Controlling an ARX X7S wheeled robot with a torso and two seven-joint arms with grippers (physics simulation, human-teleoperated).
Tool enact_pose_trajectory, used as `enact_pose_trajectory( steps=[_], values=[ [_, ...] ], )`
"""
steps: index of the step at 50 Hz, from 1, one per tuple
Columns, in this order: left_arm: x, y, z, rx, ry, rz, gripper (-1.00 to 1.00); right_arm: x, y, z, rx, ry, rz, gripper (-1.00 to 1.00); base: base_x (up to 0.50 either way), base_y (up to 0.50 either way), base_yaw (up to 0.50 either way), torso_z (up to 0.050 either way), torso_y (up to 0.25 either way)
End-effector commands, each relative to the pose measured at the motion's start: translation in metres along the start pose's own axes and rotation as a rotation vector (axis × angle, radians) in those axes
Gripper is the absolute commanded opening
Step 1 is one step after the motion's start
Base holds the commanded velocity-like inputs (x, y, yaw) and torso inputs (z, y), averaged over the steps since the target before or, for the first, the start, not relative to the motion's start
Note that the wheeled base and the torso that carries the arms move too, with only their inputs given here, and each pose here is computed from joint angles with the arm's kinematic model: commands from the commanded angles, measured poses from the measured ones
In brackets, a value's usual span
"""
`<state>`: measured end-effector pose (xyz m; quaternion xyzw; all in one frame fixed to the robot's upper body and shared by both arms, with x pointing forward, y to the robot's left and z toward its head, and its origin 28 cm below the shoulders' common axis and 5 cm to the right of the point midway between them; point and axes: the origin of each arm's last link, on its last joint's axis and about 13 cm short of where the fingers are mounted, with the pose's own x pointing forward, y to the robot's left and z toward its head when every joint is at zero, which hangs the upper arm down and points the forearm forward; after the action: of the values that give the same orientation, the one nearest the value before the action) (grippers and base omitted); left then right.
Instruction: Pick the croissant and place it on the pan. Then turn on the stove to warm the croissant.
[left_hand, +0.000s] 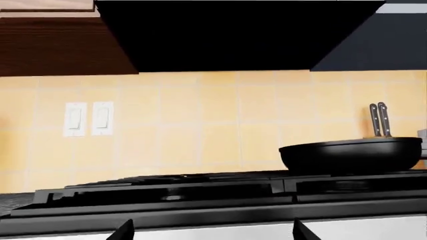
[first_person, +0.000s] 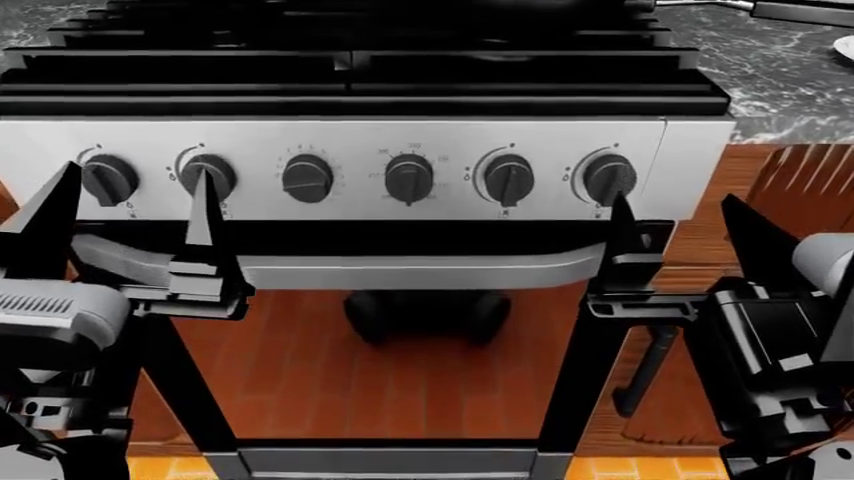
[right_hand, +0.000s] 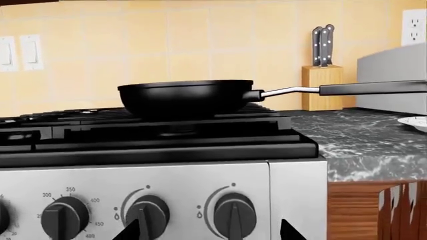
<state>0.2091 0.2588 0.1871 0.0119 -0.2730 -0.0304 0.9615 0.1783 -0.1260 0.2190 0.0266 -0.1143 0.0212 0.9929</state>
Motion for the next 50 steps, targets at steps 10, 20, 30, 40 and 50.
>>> enact_pose_trajectory(
  steps=[10,20,30,40,50],
  values=[
    [-0.0003,0.0000,0.0000,-0.001,-0.002,0.000,1.00,-0.0006,0.0003,0.0003,0.000,-0.003,-0.004,1.00,0.00,0.00,0.00,-0.050,0.000],
    [-0.0009,-0.0005,0.0001,0.003,-0.003,0.000,1.00,-0.0011,-0.0005,0.0008,0.004,-0.008,-0.009,1.00,0.00,0.00,0.00,-0.050,0.000],
    [-0.0011,-0.0011,0.0002,0.008,-0.004,-0.003,1.00,-0.0020,-0.0009,0.0014,0.005,-0.013,-0.013,1.00,0.00,0.00,0.00,-0.050,0.000],
    [-0.0013,-0.0008,0.0011,0.006,-0.020,-0.001,1.00,-0.0008,-0.0013,0.0019,0.011,-0.018,-0.022,1.00,0.00,0.00,0.00,-0.008,0.000],
    [-0.0017,-0.0008,-0.0006,-0.010,-0.022,-0.002,1.00,0.0033,-0.0019,0.0052,0.023,-0.038,-0.048,1.00,0.00,0.00,0.00,0.000,0.000]
  ],
)
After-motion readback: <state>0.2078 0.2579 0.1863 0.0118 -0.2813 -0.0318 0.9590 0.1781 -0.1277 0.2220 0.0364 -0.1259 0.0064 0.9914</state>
